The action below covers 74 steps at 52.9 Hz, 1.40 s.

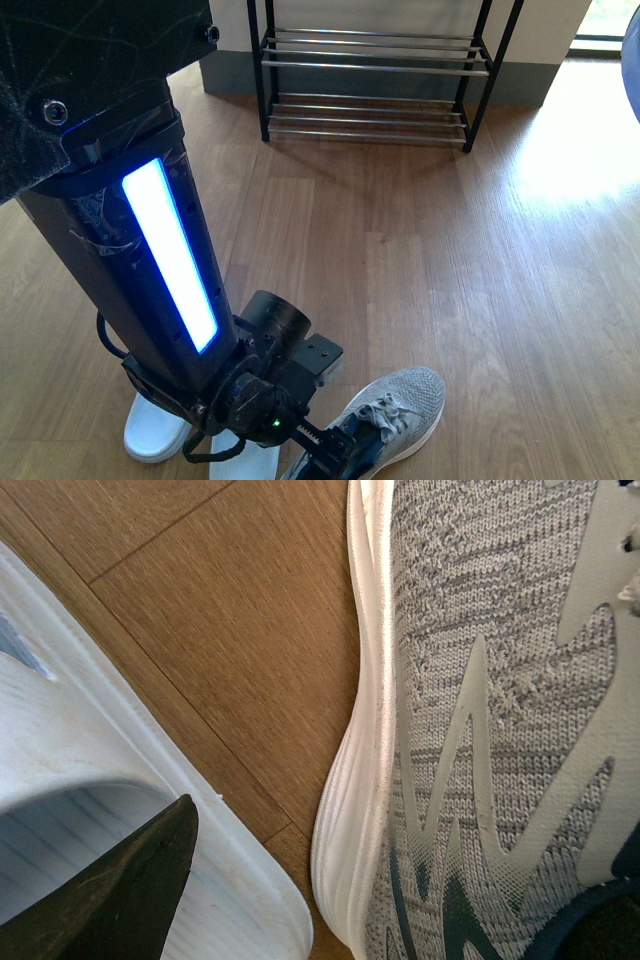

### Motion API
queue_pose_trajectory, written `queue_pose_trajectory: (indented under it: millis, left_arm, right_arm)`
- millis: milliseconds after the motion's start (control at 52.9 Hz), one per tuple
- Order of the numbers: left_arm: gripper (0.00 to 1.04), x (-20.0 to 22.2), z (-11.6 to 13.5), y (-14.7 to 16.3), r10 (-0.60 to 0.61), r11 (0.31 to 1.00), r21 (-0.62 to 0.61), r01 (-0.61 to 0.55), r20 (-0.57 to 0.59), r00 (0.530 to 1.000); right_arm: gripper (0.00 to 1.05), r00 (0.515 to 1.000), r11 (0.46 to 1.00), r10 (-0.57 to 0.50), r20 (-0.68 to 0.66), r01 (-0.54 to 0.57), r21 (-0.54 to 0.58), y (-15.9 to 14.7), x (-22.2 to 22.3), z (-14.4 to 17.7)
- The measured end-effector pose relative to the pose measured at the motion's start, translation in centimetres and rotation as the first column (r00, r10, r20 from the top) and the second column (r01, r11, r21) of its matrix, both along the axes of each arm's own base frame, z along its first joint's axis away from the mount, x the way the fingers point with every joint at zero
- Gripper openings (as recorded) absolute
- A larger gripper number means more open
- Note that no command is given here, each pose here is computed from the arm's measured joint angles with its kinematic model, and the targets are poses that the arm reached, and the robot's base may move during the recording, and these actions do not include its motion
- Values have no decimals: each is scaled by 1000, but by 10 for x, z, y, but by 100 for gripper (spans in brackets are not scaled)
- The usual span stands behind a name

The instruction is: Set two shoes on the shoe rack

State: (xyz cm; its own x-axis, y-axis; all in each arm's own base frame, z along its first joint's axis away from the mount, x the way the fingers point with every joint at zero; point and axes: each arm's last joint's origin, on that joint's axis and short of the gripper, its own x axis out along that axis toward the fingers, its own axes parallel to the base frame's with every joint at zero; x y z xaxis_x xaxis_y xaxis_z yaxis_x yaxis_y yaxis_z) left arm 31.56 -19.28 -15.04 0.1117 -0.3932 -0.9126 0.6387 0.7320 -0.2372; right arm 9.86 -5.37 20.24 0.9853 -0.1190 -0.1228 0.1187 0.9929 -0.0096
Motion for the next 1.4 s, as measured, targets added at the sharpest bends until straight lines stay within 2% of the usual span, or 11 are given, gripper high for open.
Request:
queue_pose_trajectory:
  millis: [322,681,908,1116,1248,1305,1400]
  left_arm:
    - [95,8,2,-4,-30,999,-20,32,105,994]
    - [47,3,3,-7,-28,998,-52,35,134,991]
    - [2,9,7,-4,28,999,-20,-25,193,981]
    - [2,12,9,-4,45,999,-8,-44,214,976]
    - [2,18,20,-3,92,996,-12,-92,239,967]
    - [2,22,29,-2,126,992,-18,-126,251,960]
    - [2,36,59,5,228,974,-59,-220,289,930]
  right_arm:
    - [1,1000,1000,0,0,0,0,0,0,0]
    - [1,1000,1000,0,0,0,0,0,0,0]
    - [1,1000,1000,0,0,0,0,0,0,0]
    - [1,1000,1000,0,0,0,0,0,0,0]
    - [1,1000,1000,0,0,0,0,0,0,0]
    - [1,1000,1000,0,0,0,0,0,0,0]
    - [1,1000,1000,0,0,0,0,0,0,0]
